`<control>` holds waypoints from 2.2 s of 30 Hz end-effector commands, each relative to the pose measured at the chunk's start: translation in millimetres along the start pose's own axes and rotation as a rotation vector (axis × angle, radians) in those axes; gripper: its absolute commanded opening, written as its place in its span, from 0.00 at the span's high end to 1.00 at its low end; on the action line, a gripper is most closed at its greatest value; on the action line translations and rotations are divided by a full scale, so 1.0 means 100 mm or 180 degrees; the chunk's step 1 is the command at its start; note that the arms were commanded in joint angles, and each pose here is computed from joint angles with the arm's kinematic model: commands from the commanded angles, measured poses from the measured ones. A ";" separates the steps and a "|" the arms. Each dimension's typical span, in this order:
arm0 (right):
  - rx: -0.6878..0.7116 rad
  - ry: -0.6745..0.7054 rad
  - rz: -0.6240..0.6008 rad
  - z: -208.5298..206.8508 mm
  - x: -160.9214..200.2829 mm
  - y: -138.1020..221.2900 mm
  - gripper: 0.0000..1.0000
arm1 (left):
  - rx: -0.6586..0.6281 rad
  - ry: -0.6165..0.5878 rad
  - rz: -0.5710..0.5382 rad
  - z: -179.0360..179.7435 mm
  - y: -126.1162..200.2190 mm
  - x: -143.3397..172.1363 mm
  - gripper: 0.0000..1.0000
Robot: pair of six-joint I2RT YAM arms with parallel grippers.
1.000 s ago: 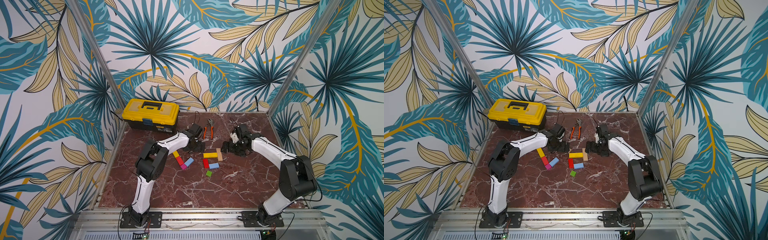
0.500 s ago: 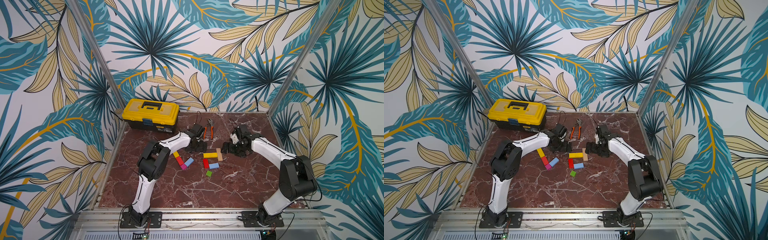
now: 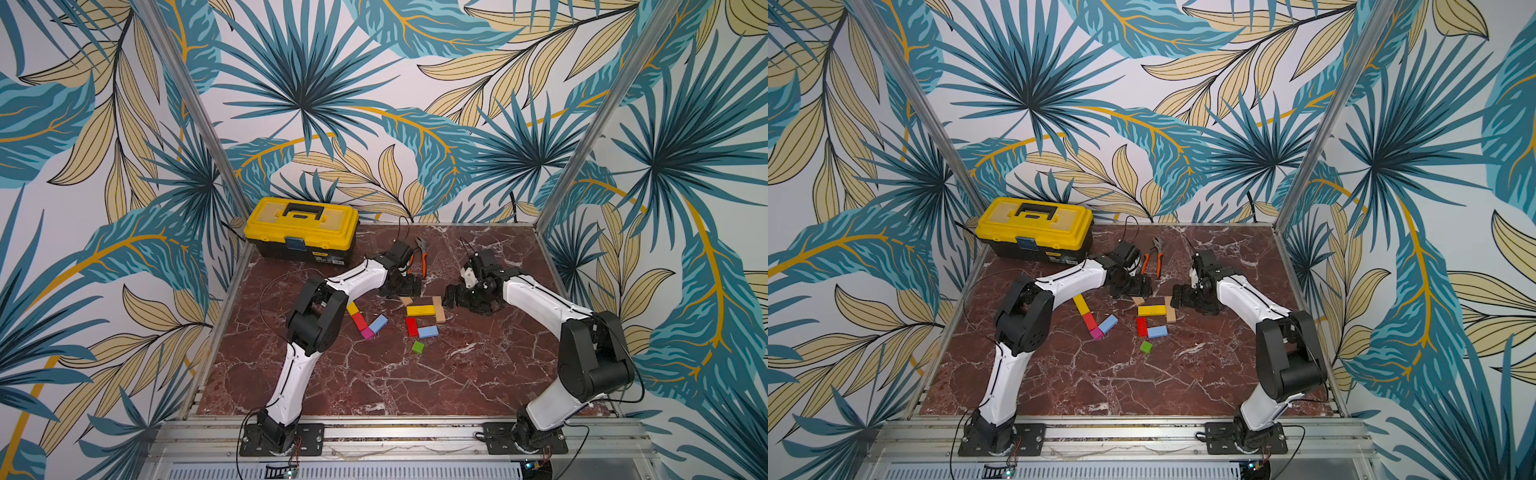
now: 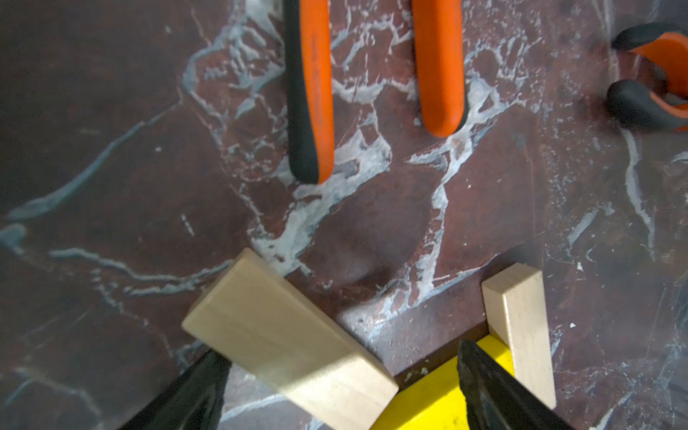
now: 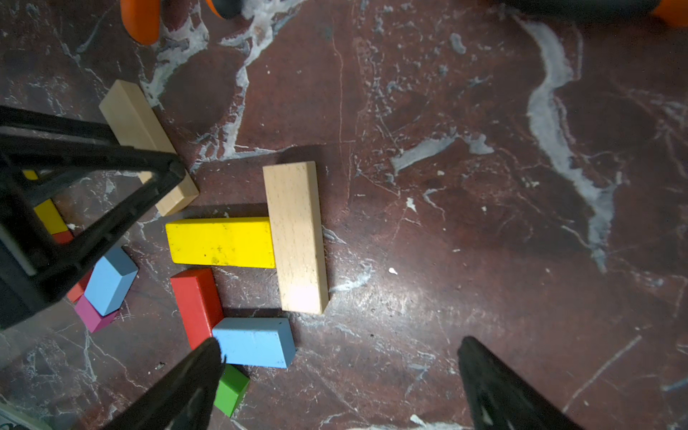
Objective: Assemble the letter v with building blocks
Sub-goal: Adjust the building block at the center of the board, then pick up the building block from the center of the board.
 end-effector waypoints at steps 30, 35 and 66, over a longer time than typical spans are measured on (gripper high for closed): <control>-0.0104 -0.0049 -0.0047 0.00 0.11 0.07 0.01 | -0.0749 -0.0569 0.0035 0.39 -0.13 0.08 0.57; -0.0132 -0.0083 -0.0058 0.00 0.12 0.07 0.01 | -0.0796 -0.0725 0.0037 0.41 -0.05 0.08 0.55; -0.0107 -0.0058 -0.0064 -0.01 0.11 0.08 0.01 | -0.0570 -0.0441 -0.0101 0.28 -0.21 -0.21 0.26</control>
Point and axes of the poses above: each gripper's point midway between its finger pads, its own y axis back along the fingers, its own z axis along the line the jaws close on, x = y × z, the point moved 6 cm from there along y, back along the fingers, and after that the axes turned 4 degrees about y, right-handed, at the moved point
